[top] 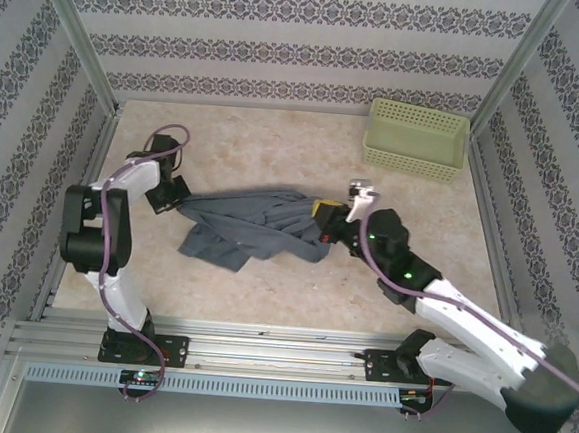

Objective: Fold the inside-out t-shirt

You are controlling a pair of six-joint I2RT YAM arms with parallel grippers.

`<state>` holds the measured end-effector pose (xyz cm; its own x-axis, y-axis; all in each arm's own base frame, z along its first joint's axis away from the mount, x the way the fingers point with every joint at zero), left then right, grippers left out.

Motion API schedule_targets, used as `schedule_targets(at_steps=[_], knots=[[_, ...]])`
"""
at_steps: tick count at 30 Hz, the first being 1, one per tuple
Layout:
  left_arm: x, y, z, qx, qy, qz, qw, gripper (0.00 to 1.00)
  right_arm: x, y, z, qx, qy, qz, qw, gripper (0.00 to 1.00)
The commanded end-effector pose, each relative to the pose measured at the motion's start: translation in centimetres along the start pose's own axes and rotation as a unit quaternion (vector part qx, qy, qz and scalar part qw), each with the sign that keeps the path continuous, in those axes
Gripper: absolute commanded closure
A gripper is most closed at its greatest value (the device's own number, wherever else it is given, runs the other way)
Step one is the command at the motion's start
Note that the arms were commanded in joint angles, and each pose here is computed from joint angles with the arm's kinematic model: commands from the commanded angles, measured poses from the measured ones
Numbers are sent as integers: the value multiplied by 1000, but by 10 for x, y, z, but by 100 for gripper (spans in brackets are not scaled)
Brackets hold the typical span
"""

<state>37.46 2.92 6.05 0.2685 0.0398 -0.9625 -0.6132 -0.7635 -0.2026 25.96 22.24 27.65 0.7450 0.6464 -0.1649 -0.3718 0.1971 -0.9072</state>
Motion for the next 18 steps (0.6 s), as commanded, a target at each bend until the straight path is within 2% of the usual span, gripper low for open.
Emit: schedule_targets(at_steps=[1,3,6,7,8,9,10,11,13,16,18], knots=[[-18,-23,-8,-45,50,-48,997,100,-15,4,-14,-8,31,22,999,100],[-22,-12,-20,-31,74,-19,997,99,-11,23,-21,1,39,45,998,100],[-36,19,-44,4,117,15,993,89,0,60,-36,46,58,80,994,100],[-44,31,-50,19,133,18,991,80,4,71,-40,58,64,87,992,100],[-53,42,-54,36,144,16,989,67,7,79,-42,62,69,94,991,100],[-63,55,-58,62,148,10,987,50,9,88,-44,61,77,103,990,100],[-76,69,-60,93,148,1,985,38,11,93,-44,59,80,109,989,100],[-88,80,-64,121,153,-7,981,33,12,95,-41,57,77,110,989,100],[-115,117,-82,193,195,-18,962,23,14,98,-36,52,72,112,990,100],[-146,172,-105,263,294,-4,919,18,17,92,-30,45,65,112,991,100],[-152,196,-108,285,323,2,903,17,19,87,-25,42,59,107,992,100]])
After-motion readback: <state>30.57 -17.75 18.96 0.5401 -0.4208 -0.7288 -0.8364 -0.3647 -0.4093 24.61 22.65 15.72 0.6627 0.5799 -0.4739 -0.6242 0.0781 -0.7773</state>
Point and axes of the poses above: each hand's point on the last joint's axis, 136 mm out from that joint toward the fingers, its own x axis out along the fingers, its own z axis along the line the jaws close on, y = z × x, the point moved 1 cm from there along -x, back along the fingers, and after that the axes turned 11 degrees about -x, right-handed, at the moved point
